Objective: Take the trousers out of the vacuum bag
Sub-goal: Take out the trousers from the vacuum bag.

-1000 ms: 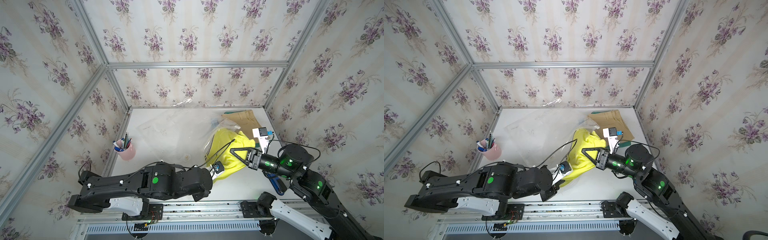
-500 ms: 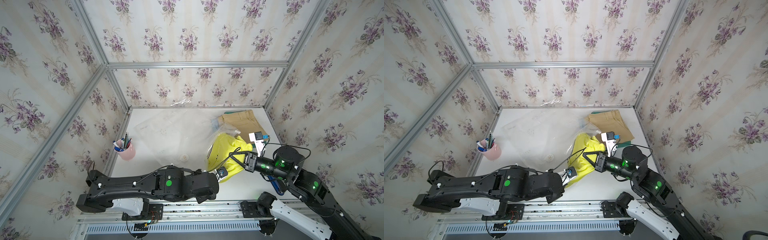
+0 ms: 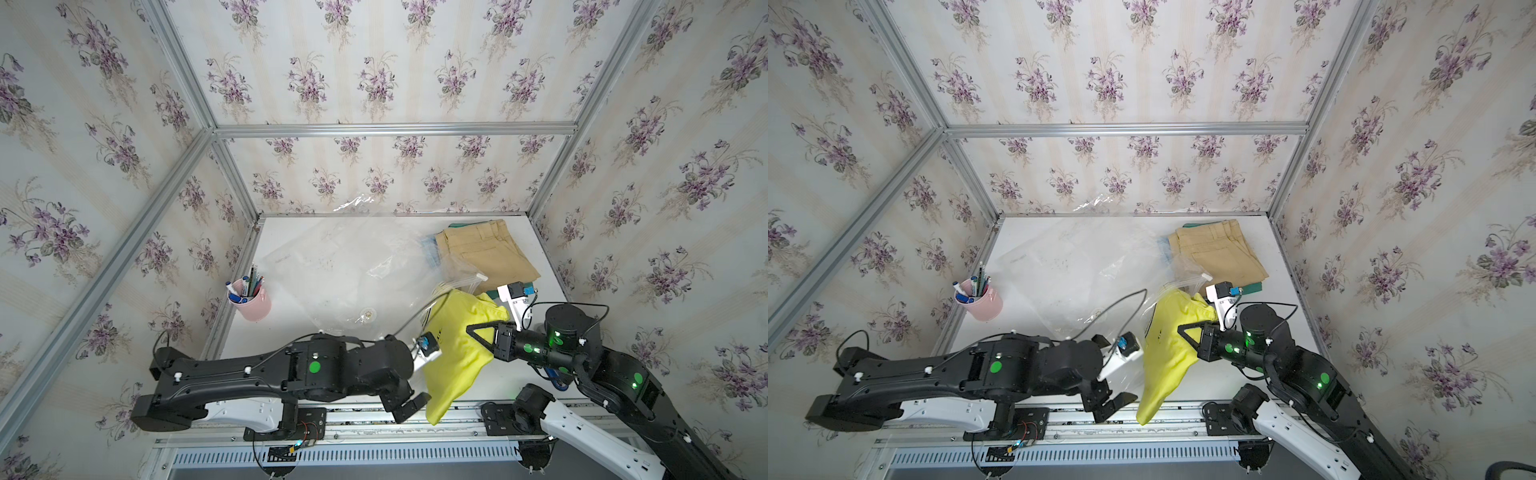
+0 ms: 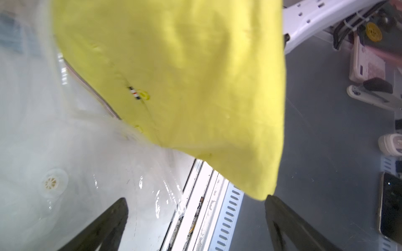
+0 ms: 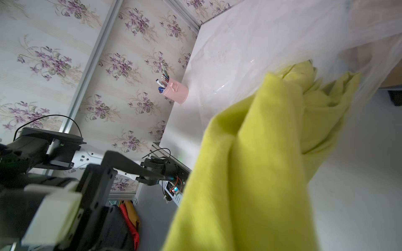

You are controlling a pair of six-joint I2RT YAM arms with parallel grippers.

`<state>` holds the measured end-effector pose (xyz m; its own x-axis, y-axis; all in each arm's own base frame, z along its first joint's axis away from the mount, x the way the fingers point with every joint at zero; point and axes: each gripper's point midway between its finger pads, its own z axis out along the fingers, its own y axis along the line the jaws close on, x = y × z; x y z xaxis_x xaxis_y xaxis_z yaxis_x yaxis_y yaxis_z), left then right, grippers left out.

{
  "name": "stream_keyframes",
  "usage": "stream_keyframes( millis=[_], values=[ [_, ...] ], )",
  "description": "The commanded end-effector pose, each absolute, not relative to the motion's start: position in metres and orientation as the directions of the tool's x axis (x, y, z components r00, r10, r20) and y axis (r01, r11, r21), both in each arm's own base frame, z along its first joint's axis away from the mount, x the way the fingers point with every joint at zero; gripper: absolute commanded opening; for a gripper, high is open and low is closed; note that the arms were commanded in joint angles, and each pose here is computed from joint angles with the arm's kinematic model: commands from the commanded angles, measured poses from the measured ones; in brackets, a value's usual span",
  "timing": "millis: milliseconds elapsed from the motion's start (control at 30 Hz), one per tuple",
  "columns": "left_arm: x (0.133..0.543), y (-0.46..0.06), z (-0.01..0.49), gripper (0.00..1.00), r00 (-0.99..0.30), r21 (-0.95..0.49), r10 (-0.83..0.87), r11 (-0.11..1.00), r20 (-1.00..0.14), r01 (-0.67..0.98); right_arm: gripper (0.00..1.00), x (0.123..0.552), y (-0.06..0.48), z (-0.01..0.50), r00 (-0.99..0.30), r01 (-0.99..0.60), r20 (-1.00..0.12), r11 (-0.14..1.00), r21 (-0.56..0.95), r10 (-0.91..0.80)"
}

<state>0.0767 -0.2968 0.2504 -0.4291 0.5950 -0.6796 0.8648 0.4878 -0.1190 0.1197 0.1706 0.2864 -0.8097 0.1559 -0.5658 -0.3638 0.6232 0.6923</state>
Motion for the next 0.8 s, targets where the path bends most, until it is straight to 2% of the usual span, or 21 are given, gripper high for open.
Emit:
stream_keyframes(
  millis=[0,167,300,567,667,767],
  values=[
    [0.099,-0.276,0.244,1.0,-0.55,-0.194,0.495,0.6,-0.672,0.776,0.0,0.122,0.168,0.298,-0.762,-0.423,-0.63,0.622,0.659,0.151],
    [0.151,-0.234,0.2,1.0,-0.741,-0.156,0.373,0.83,-0.559,0.536,0.0,0.121,0.167,0.294,-0.761,-0.422,-0.631,0.624,0.658,0.151],
    [0.18,-0.218,0.16,1.0,-0.828,-0.061,0.319,0.919,-0.462,0.389,0.0,0.122,0.171,0.292,-0.766,-0.425,-0.624,0.61,0.669,0.151],
    [0.232,-0.208,0.092,0.99,-0.927,-0.028,0.126,0.989,-0.354,0.145,0.0,0.122,0.172,0.292,-0.761,-0.427,-0.625,0.593,0.683,0.172],
    [0.25,-0.212,0.071,0.85,-0.938,-0.042,0.074,0.995,-0.338,0.093,0.0,0.122,0.172,0.294,-0.76,-0.43,-0.626,0.587,0.687,0.177],
    [0.263,-0.213,0.05,0.8,-0.949,-0.019,0.046,0.998,-0.312,0.054,0.0,0.122,0.171,0.295,-0.755,-0.432,-0.63,0.586,0.686,0.181]
  ],
)
